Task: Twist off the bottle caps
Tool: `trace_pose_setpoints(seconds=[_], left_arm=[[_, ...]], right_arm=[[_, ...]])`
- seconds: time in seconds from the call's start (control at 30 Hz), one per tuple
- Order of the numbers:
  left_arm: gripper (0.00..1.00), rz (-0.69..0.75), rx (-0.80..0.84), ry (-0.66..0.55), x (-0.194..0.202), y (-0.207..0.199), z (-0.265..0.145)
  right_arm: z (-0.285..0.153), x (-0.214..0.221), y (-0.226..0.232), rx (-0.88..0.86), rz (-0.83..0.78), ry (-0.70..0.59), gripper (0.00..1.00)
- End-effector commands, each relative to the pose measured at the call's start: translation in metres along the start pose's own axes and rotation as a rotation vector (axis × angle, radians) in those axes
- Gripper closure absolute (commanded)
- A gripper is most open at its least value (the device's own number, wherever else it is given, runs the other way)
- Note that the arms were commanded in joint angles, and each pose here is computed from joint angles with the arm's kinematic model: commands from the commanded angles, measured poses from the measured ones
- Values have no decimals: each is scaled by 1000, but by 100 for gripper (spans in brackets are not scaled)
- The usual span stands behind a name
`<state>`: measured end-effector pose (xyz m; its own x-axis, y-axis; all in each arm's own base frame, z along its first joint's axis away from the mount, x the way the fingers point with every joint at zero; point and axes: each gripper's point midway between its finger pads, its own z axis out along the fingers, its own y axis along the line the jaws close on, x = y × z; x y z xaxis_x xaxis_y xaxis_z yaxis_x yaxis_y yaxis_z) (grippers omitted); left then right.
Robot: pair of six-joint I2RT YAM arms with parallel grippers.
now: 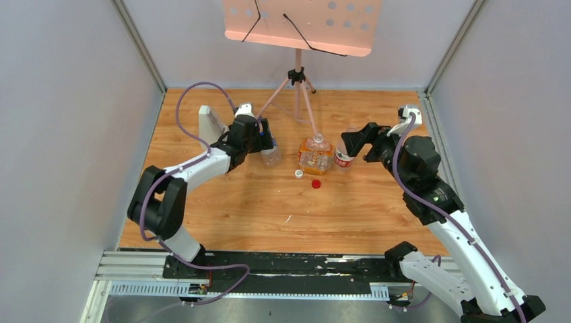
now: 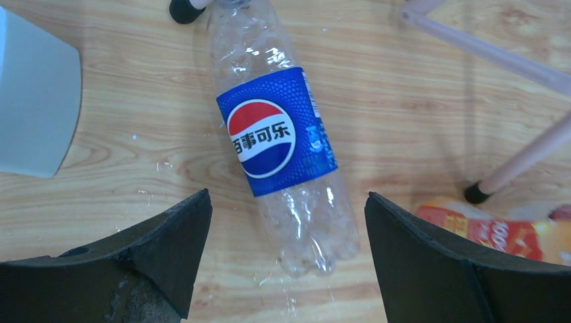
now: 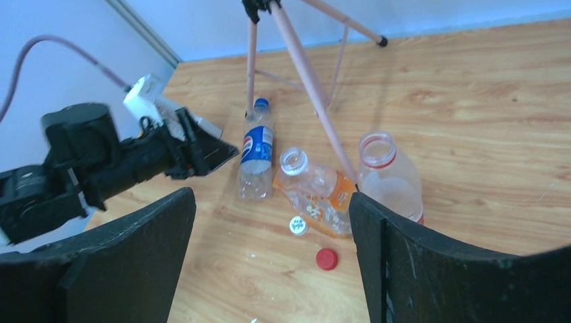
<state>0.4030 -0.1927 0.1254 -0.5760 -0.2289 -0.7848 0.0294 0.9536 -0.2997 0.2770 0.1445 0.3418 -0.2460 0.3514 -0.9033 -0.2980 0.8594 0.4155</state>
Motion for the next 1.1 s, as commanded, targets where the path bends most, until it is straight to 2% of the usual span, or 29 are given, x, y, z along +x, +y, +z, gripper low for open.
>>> trace_pose_setpoints(seconds=[0.0,0.13,0.47,0.53,0.7,0.87,1.03,1.07], left_arm=[[10,-72,-25,-14,-2,4,31],[12,-118,-33,31,14,13,52],[12,-123,11,26,25,12,71],[15,-122,14,38,30,13,74],[34,-109,46,60,37,12,73],[44,-80,65,55,38,12,57],[50,-56,120,63,44,12,25],[51,-46,114,88,55,17,19]], right_arm=[[-7,9,11,-58,63,43,15],[-9,17,18,-97,85,77,16],[-9,28,18,-105,103,110,16],[-8,30,18,-107,103,117,17],[-7,35,17,-108,102,131,17],[-7,41,17,-116,108,148,16],[-10,48,26,-168,125,186,16],[-11,50,28,-179,131,195,15]])
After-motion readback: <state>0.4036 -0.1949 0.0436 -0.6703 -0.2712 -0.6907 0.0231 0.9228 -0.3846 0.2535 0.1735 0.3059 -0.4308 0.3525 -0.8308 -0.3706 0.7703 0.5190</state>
